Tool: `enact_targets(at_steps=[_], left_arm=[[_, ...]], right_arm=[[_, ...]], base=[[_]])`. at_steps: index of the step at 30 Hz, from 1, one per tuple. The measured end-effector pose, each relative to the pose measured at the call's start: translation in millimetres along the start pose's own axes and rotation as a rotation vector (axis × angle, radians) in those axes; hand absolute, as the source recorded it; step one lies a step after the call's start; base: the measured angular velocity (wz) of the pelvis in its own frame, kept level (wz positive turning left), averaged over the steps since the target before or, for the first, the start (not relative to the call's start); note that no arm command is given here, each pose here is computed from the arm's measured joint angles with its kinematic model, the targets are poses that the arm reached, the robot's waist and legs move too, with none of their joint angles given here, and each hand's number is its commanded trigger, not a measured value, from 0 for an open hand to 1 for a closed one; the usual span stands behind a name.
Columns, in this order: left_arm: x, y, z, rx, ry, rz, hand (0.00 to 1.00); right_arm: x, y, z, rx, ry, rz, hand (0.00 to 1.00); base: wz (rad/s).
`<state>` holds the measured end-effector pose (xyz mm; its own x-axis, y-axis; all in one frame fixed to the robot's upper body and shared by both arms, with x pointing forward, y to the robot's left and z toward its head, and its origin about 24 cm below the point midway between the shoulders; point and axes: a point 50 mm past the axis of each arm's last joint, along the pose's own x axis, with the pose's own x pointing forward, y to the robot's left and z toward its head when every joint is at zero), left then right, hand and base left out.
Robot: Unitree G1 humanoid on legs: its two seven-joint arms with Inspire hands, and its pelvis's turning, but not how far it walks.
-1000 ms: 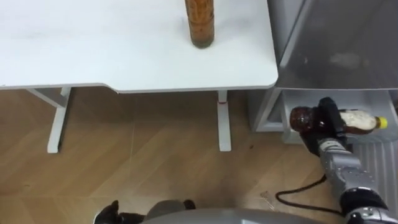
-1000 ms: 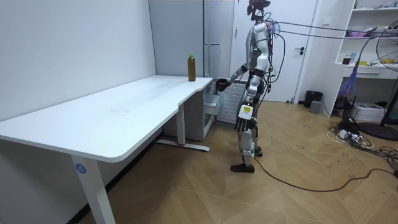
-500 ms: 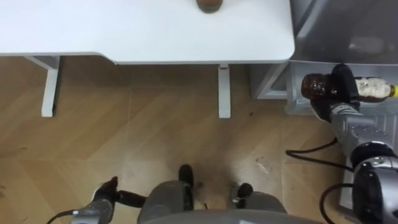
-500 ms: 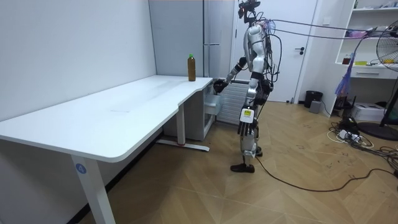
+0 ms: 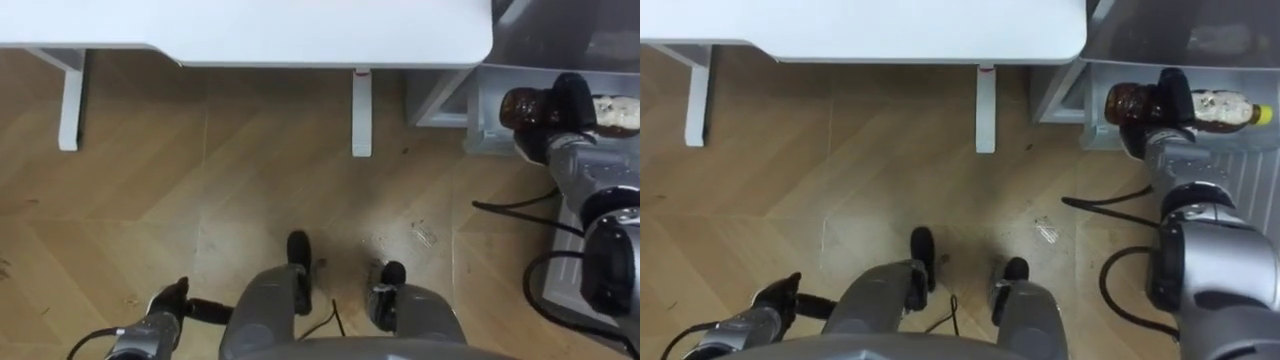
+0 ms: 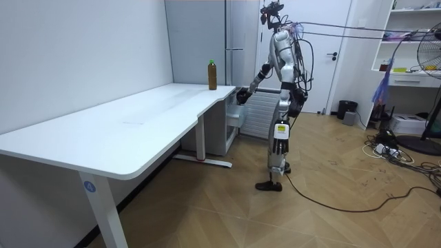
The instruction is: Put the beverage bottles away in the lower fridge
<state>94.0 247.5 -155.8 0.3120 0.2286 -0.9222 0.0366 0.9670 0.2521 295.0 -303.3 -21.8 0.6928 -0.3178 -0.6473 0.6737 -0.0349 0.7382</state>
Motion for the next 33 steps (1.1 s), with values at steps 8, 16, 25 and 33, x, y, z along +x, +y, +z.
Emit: enact_targets(at_steps=[8, 16, 25, 33], left_arm=[[-0.3, 6.2, -3, 0.007, 0.015, 0.021, 0.0], [-0.3, 8.2, -2, 0.01, 0.008, 0.033, 0.0], [-0.3, 7.7, -2, 0.015, 0.009, 0.031, 0.0], [-0.3, 7.4, -2, 0.019, 0.008, 0.031, 0.0]], right_arm=[[-1, 10, 13, -0.04, -0.027, -0.011, 1.0], [-3, 20, 19, -0.041, -0.035, -0.01, 0.0], [-4, 28, 25, -0.038, -0.05, -0.02, 0.0], [-4, 32, 23, -0.034, -0.045, -0.048, 0.0]], base=[[0.0], [0.0], [0.0], [0.0]])
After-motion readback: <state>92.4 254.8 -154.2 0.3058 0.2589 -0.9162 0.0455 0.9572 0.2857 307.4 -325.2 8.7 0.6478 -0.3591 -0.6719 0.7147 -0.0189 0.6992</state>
